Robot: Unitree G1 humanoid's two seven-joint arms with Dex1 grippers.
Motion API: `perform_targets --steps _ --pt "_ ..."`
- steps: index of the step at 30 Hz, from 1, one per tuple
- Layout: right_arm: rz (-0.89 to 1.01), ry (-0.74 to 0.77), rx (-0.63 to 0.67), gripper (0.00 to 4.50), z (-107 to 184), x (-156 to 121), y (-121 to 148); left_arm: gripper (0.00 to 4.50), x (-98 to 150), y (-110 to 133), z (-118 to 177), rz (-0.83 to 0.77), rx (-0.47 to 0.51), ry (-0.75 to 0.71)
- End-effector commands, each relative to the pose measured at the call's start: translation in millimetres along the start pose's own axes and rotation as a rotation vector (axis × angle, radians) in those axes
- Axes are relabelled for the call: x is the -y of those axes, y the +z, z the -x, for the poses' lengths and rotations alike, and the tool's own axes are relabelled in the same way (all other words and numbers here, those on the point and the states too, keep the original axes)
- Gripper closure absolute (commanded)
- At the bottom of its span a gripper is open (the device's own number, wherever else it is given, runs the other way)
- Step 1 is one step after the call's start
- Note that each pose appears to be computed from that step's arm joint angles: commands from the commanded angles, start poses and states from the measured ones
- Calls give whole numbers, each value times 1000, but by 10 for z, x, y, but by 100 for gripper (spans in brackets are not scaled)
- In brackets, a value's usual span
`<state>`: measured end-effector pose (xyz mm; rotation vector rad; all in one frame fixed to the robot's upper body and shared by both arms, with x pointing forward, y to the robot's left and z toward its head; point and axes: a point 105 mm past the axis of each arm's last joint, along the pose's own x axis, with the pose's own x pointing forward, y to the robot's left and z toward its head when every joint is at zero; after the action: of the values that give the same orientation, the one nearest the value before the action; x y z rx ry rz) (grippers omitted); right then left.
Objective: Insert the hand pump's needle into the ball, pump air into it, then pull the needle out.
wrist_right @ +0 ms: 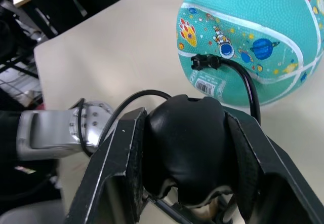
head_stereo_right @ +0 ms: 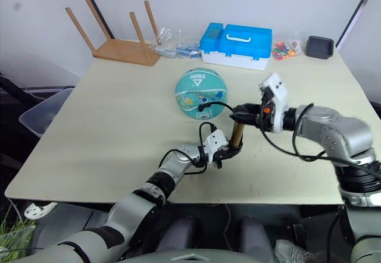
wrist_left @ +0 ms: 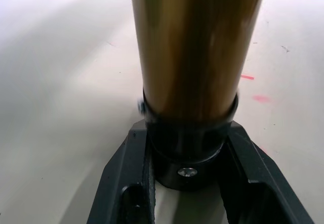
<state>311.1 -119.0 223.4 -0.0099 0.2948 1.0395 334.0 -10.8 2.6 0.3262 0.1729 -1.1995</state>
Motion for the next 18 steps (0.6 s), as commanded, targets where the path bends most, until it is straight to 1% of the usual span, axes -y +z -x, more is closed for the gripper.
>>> perform_targets --steps 1,3,5,9,11,14,18 --pt "141 -49 149 287 402 -179 723 341 273 -604 150 117 -198 -58" --pt "136 -66 160 287 503 -203 898 341 267 -591 143 116 -194 -57" --pt "126 -69 164 287 542 -236 972 341 274 -598 144 117 -193 -56" --pt "118 -78 136 287 535 -257 959 341 306 -610 146 109 -198 -75" --pt "89 -86 115 287 468 -206 823 341 295 -604 144 112 -196 -68" --pt "60 -115 16 287 308 -85 427 341 294 -599 142 111 -193 -68" --pt "-24 -118 -33 287 89 79 -73 341 291 -597 146 108 -191 -66"
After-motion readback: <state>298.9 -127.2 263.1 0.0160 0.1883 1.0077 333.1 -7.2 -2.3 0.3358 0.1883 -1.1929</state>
